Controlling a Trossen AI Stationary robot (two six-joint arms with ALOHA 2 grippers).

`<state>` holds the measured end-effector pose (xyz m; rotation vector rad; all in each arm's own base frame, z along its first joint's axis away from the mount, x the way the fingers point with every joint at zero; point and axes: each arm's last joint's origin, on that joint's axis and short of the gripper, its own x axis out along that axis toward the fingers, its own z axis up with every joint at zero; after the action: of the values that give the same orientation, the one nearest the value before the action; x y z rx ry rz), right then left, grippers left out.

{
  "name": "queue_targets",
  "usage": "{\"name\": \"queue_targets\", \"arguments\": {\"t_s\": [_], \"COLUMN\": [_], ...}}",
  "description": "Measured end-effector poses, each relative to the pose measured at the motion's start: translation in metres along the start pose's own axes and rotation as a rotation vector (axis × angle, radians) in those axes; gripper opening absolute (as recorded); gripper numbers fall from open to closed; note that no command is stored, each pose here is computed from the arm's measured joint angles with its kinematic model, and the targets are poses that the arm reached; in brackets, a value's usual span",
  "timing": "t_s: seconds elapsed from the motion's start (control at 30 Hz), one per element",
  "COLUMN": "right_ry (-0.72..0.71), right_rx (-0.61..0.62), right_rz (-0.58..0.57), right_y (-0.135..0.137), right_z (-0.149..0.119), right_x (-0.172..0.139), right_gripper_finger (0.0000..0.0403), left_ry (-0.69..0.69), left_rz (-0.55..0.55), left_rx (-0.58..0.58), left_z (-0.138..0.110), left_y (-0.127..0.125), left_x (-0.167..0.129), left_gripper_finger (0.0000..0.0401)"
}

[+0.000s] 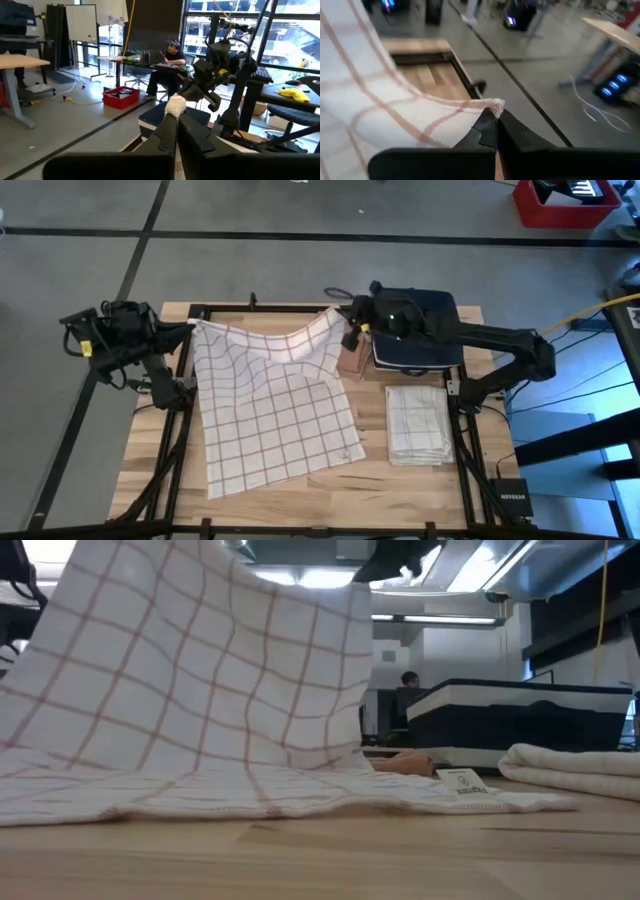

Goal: Fold towel
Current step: Fold the white towel

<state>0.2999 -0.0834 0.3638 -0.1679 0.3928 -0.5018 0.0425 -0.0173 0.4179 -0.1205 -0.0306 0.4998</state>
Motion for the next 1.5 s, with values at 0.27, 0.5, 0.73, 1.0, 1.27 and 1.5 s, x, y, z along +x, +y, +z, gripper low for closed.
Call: {"name": "queue_targets", "arguments": {"t_s": [0.27, 0.5, 0.73, 1.0, 1.27, 1.5], "right_ry": [-0.142, -0.236, -0.204, -0.18, -0.13, -0.143], "right_rx": [0.061, 0.093, 0.126, 0.134, 0.174, 0.133], "right_rz": [0.052, 0.02, 0.016, -0.06, -0.076, 0.064], "right_y": [-0.024, -0.062, -0.083, -0.093, -0.098, -0.056], "right_z": [-0.028, -0.031, -0.036, -0.044, -0.05, -0.04], "right_x": [0.043, 0.053, 0.045, 0.046, 0.046, 0.046], "right_gripper_finger": [0.0003, 0.0003, 0.0003, 0.0003, 0.0003, 0.0003], "left_ry": [0.0, 0.001, 0.0, 0.0, 0.0, 0.003], "left_rz": [0.001, -0.005, -0.005, -0.005, -0.005, -0.019], "left_rx": [-0.139, -0.085, -0.026, -0.021, 0.0, -0.043], "left_z": [-0.023, -0.046, -0.068, -0.092, -0.102, -0.101], "left_y": [0.024, 0.012, 0.001, -0.009, -0.012, -0.012], "left_x": [0.0, 0.0, 0.0, 0.0, 0.0, -0.001], "left_gripper_finger": [0.0001, 0.0001, 0.0001, 0.0001, 0.0001, 0.0001]}}
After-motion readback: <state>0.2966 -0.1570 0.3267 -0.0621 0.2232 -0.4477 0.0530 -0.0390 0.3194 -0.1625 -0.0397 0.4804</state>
